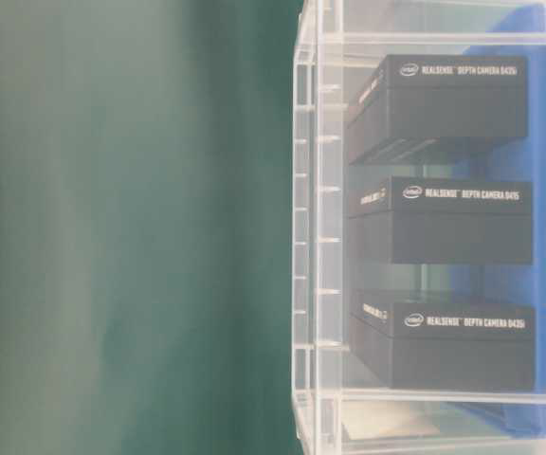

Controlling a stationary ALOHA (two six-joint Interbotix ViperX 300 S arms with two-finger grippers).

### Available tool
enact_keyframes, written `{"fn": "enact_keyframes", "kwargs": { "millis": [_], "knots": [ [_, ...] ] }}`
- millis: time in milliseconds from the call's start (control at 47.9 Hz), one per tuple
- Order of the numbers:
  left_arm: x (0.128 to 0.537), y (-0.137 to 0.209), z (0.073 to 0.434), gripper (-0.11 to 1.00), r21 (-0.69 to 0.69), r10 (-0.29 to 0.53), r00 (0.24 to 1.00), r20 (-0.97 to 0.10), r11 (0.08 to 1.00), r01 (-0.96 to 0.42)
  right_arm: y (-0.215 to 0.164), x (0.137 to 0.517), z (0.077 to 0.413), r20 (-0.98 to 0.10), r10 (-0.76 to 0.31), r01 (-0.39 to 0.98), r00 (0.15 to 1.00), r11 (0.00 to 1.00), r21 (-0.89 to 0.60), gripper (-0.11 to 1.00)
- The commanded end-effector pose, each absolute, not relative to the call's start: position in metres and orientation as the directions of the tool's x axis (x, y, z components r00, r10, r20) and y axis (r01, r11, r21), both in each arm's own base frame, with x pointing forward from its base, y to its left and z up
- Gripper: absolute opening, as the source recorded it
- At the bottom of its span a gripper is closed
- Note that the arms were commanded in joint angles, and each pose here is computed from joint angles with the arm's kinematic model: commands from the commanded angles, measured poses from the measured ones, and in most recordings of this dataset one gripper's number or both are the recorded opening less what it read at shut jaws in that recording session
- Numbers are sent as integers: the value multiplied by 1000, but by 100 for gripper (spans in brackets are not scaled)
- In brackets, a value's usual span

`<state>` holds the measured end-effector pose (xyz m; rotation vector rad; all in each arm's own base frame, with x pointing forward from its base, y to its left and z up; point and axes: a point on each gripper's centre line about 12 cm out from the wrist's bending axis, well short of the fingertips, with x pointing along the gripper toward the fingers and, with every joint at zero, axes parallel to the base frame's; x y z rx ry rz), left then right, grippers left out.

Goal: Take out the box from the case.
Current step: 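Open the right gripper and move it over the middle black box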

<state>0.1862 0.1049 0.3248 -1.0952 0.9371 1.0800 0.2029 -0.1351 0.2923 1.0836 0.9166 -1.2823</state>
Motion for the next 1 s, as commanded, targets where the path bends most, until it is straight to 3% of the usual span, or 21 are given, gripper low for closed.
{"fn": "enact_keyframes", "kwargs": {
  "millis": [0, 376, 982],
  "knots": [
    [186, 106, 329, 96, -223, 206, 240, -949, 102, -969, -138, 209, 301, -952, -283, 990, 117, -38, 133, 95],
    [186, 106, 326, 96, -216, 204, 232, -951, 100, -971, -135, 252, 304, -946, -280, 980, 163, -64, 188, 95],
    [182, 113, 324, 96, -217, 212, 227, -951, 69, -974, -136, 347, 306, -939, -275, 976, 205, -18, 218, 95]
  ]
}}
